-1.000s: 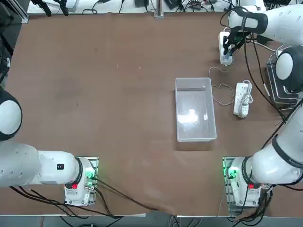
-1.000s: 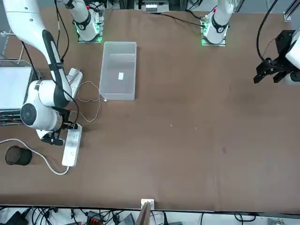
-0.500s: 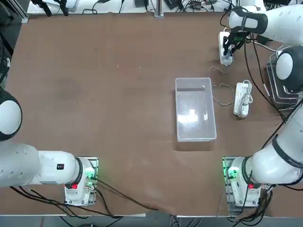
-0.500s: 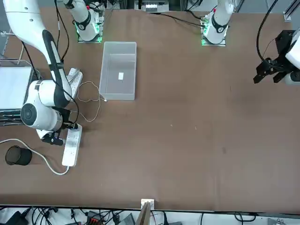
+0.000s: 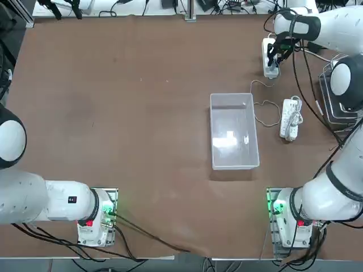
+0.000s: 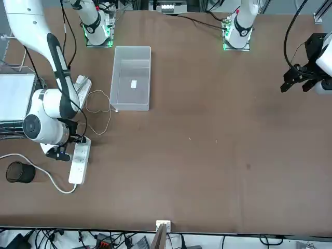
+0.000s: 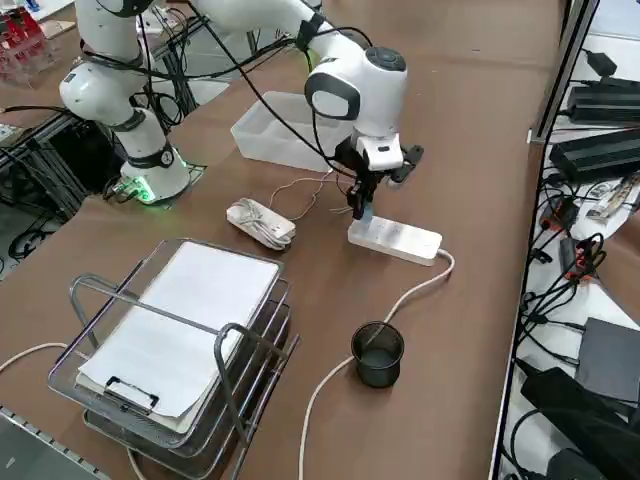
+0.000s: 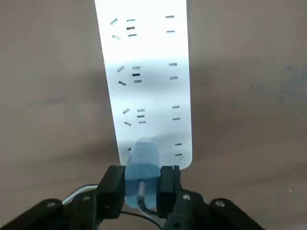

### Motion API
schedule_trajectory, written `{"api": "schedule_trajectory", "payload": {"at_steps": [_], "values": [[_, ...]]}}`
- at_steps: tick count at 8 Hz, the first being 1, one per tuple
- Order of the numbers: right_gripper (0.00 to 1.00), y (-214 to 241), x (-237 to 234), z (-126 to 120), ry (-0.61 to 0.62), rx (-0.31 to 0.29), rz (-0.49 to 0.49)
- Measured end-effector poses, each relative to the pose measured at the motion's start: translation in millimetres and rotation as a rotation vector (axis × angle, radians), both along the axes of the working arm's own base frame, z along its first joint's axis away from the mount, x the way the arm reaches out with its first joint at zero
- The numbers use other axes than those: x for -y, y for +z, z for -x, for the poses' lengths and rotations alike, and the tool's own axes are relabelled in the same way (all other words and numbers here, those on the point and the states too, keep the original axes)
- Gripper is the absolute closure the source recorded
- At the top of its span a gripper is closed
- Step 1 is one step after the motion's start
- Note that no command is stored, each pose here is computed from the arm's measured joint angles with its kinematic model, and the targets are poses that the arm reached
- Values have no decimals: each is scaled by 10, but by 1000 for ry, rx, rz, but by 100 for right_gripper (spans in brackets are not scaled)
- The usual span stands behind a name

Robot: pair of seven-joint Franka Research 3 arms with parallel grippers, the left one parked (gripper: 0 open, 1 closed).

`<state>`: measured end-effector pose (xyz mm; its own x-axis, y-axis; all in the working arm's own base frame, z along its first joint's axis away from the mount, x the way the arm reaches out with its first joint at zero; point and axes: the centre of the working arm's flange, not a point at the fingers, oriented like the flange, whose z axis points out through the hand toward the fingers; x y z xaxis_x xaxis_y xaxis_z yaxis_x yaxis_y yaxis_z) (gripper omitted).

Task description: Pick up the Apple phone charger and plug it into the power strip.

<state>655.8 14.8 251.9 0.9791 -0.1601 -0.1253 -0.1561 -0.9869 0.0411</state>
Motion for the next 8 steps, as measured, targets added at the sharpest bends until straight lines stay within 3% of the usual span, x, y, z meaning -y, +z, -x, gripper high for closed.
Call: {"api": "schedule_trajectory", "payload": {"at_steps": [8], "values": [[63,-121,12,48,1,24,-1]]}}
